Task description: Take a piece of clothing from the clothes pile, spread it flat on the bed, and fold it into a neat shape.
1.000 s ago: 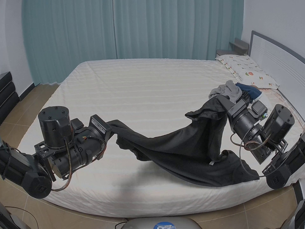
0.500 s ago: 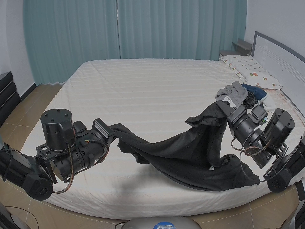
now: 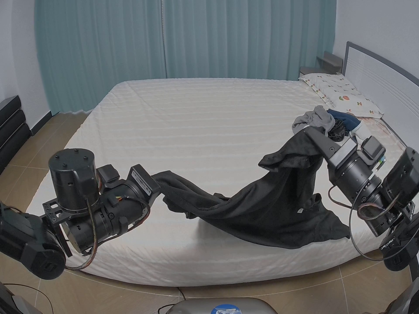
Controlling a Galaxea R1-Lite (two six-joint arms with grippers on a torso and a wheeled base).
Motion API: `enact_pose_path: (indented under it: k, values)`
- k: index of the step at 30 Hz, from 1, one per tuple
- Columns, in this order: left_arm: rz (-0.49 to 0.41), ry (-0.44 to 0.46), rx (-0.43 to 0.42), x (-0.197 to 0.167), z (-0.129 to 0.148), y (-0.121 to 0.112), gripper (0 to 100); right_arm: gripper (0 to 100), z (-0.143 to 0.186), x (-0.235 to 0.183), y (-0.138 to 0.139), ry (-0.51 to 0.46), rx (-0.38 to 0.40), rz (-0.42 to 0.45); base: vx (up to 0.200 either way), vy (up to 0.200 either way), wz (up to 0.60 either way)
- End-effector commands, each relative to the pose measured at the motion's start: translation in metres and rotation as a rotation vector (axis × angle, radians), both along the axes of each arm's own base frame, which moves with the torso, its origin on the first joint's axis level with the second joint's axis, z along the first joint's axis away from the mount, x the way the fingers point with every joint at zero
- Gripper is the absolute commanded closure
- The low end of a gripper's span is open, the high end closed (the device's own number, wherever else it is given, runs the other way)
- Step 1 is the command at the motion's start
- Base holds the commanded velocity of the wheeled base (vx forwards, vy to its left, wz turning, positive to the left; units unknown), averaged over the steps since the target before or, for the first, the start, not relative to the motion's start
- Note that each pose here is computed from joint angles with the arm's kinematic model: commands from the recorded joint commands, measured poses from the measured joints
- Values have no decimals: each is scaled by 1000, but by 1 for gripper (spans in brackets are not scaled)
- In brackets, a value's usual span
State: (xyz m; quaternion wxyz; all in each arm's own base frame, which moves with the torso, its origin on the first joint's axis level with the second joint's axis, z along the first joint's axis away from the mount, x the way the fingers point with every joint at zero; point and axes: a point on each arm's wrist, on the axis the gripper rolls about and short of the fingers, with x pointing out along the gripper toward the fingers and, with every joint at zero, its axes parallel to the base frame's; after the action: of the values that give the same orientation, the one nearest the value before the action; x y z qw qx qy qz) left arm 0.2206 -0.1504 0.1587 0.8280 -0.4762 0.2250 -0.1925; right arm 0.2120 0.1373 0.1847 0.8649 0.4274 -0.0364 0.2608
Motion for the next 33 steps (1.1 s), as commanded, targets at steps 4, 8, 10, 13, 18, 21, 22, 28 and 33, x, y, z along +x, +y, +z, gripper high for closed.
enact_pose_path:
  k: [4, 8, 10, 13, 18, 21, 22, 28, 33]
  values:
    - [35, -147, -61, -21, 68, 25, 100, 100, 86, -25, -28, -176, 88, -50, 0, 0, 0]
    - [102, -158, -56, -8, 95, 36, 100, 100, 130, -24, -48, -181, 67, -105, 0, 0, 0]
    - [127, -157, -53, -2, 104, 40, 100, 100, 148, -18, -57, -194, 57, -138, 0, 0, 0]
    - [160, -134, -39, 13, 106, 42, 100, 100, 169, 0, -70, -208, 46, -208, 0, 0, 0]
    - [216, -78, -5, 53, 96, 43, 100, 100, 171, 49, -77, -160, 14, -288, 0, 0, 0]
    - [237, -38, 17, 75, 82, 41, 100, 100, 157, 79, -79, -123, -22, -323, 0, 0, 0]
    - [243, -28, 22, 81, 79, 41, 100, 100, 152, 88, -79, -110, -33, -329, 0, 0, 0]
    - [253, 0, 35, 105, 66, 37, 100, 100, 121, 130, -76, -37, -87, -352, 200, 0, 0]
    - [251, 8, 41, 125, 58, 30, 100, 100, 102, 154, -72, -23, -118, -368, 200, 0, 0]
